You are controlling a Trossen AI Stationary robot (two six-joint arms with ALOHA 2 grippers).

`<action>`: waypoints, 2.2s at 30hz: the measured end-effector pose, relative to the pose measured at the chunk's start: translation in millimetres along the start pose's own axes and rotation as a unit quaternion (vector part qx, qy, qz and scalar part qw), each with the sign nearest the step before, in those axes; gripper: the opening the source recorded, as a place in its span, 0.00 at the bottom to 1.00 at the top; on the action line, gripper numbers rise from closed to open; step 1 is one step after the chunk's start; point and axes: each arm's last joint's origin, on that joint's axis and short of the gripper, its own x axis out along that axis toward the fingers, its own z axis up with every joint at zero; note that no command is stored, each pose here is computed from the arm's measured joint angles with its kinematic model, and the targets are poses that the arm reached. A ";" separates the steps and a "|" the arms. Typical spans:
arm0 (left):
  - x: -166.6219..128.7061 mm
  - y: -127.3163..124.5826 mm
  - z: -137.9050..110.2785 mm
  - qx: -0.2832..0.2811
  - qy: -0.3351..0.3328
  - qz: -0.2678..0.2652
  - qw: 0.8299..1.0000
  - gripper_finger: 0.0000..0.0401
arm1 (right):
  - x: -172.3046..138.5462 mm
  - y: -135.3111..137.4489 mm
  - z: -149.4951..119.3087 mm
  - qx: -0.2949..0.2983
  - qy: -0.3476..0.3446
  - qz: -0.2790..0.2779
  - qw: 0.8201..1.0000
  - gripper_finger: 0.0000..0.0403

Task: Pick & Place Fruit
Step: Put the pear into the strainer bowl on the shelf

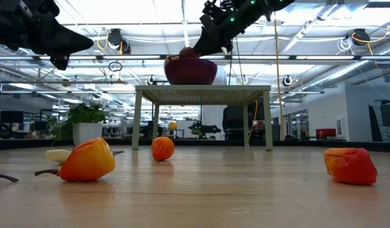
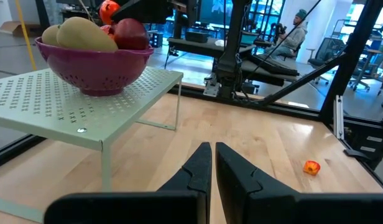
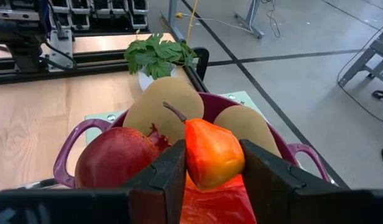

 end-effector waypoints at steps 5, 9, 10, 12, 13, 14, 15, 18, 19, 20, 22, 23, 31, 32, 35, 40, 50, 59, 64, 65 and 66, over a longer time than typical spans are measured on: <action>0.0 0.0 0.0 0.000 0.000 0.000 1.000 0.05 | 0.0 0.1 0.0 -0.005 0.000 0.001 1.000 0.36; 0.0 0.0 0.0 0.000 0.000 0.000 1.000 0.05 | 0.0 0.1 0.0 -0.014 0.000 0.001 1.000 0.44; 0.0 0.0 0.0 0.000 0.000 0.000 1.000 0.05 | 0.0 0.1 0.0 -0.014 0.000 0.001 1.000 0.46; 0.0 0.0 0.0 0.000 0.000 0.000 1.000 0.05 | 0.0 0.0 0.0 -0.014 0.000 0.001 1.000 0.50; 0.0 0.0 0.0 0.000 0.000 0.000 1.000 0.05 | 0.0 0.0 0.0 -0.015 0.000 0.001 1.000 0.51; 0.0 0.0 0.0 0.000 0.000 0.000 1.000 0.05 | 0.0 0.0 0.0 -0.018 0.000 0.001 1.000 0.52; 0.0 0.0 0.0 0.000 0.000 0.000 1.000 0.05 | 0.0 0.2 0.2 -0.027 -0.001 0.001 1.000 0.53; 0.0 0.0 0.0 0.000 0.000 0.000 1.000 0.05 | -7.5 1.9 5.0 -0.075 -0.012 0.001 0.997 0.55; 0.0 0.0 0.0 0.000 0.000 0.000 1.000 0.05 | -13.2 3.6 8.5 -0.084 -0.021 0.003 0.996 0.55; 0.0 0.0 0.0 -0.001 0.000 0.000 1.000 0.05 | -19.4 6.5 13.6 -0.089 -0.035 0.005 0.995 0.54; 0.0 0.0 0.0 0.000 0.000 0.000 1.000 0.05 | -36.3 13.8 22.7 -0.097 -0.054 0.016 0.994 0.51; 0.0 0.0 0.0 0.000 0.000 0.000 1.000 0.05 | -44.5 18.3 23.9 -0.101 -0.051 0.026 0.993 0.49; 0.0 0.0 0.0 0.040 0.000 0.000 0.999 0.05 | -76.2 60.5 20.5 -0.136 -0.013 0.100 0.985 0.24; 0.0 0.0 0.0 0.040 0.000 0.000 0.999 0.05 | -78.9 65.6 19.5 -0.135 -0.009 0.109 0.985 0.21; 0.0 0.0 0.0 0.040 0.000 0.000 0.999 0.05 | -84.2 80.7 20.3 -0.123 -0.015 0.131 0.984 0.11; 0.0 -0.8 -0.1 0.037 0.001 -0.014 0.999 0.05 | -96.0 102.3 21.3 -0.113 -0.024 0.165 0.980 0.01; 0.0 -1.1 -0.1 0.040 0.002 -0.018 0.999 0.05 | -116.1 138.4 18.8 -0.055 -0.016 0.222 0.973 0.00; 0.0 -1.2 0.4 0.035 0.000 -0.019 0.999 0.05 | -135.3 153.0 10.6 -0.062 0.019 0.253 0.965 0.00; -0.1 -1.6 2.3 0.021 -0.010 -0.021 1.000 0.05 | -148.1 142.0 -1.5 -0.058 0.012 0.256 0.965 0.00; -0.1 -1.8 3.4 0.017 -0.015 -0.022 0.999 0.05 | -151.9 138.6 -5.0 -0.056 0.009 0.256 0.965 0.00; -0.1 -2.0 4.8 0.013 -0.022 -0.023 0.999 0.05 | -155.9 135.1 -9.0 -0.056 0.008 0.256 0.965 0.00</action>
